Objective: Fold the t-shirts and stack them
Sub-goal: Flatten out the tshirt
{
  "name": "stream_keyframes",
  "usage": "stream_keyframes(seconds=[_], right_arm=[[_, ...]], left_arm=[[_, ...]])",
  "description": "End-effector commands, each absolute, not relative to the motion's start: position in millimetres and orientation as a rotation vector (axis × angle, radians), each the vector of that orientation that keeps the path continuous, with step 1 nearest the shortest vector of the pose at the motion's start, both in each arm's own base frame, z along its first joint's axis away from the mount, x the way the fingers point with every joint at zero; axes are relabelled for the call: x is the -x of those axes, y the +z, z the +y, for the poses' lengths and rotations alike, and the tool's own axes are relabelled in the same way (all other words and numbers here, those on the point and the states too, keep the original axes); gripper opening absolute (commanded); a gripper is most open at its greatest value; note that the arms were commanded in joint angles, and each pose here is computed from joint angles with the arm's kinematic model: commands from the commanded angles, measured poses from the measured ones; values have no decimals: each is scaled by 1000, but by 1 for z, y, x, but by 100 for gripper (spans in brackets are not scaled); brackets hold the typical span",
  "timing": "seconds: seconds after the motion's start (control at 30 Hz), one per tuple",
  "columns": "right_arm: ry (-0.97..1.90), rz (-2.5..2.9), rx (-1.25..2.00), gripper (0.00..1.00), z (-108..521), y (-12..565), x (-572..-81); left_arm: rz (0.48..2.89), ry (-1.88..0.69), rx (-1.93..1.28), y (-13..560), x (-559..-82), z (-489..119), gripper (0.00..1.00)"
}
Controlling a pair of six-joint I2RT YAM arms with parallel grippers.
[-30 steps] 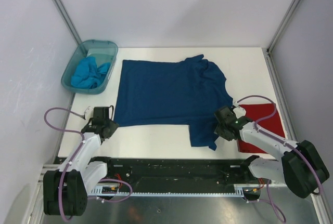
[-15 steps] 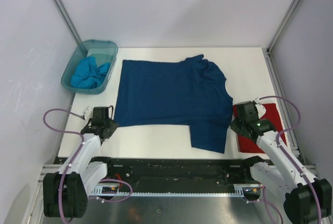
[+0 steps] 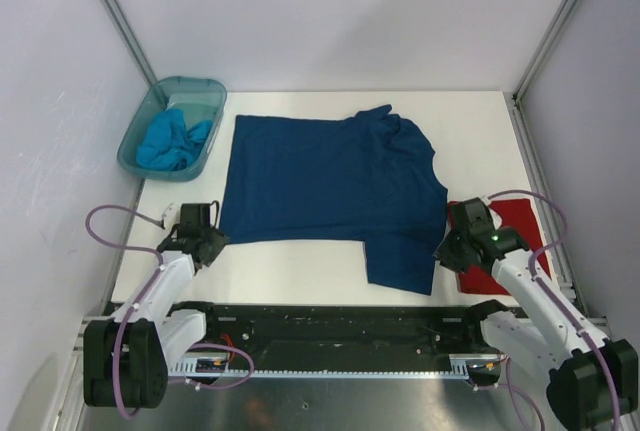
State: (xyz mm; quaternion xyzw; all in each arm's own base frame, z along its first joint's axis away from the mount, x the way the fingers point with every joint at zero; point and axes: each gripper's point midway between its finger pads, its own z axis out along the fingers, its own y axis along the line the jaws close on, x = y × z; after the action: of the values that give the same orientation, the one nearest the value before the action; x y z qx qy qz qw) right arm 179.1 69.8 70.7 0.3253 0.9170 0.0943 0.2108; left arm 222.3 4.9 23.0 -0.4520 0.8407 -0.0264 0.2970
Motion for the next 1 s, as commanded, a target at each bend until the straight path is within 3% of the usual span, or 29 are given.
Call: stream_keyframes(seconds=[0.0, 0.57, 0.67, 0.9, 0.97], right_arm=[[255, 2604, -821, 34, 90, 71, -169], [166, 2608, -763, 43, 99, 55, -154], [150, 2635, -752, 46, 100, 49, -151], [82, 2680, -762, 47, 98, 39, -138], [66, 2678, -769, 47, 95, 38, -137]], left_arm=[[2172, -42, 1177, 39, -239, 15, 47], [2133, -39, 1246, 27, -253, 17, 45], [2140, -37, 1251, 25, -257, 16, 38], [2088, 46, 1239, 37, -264, 31, 4], [2060, 92, 1235, 45, -265, 39, 1]])
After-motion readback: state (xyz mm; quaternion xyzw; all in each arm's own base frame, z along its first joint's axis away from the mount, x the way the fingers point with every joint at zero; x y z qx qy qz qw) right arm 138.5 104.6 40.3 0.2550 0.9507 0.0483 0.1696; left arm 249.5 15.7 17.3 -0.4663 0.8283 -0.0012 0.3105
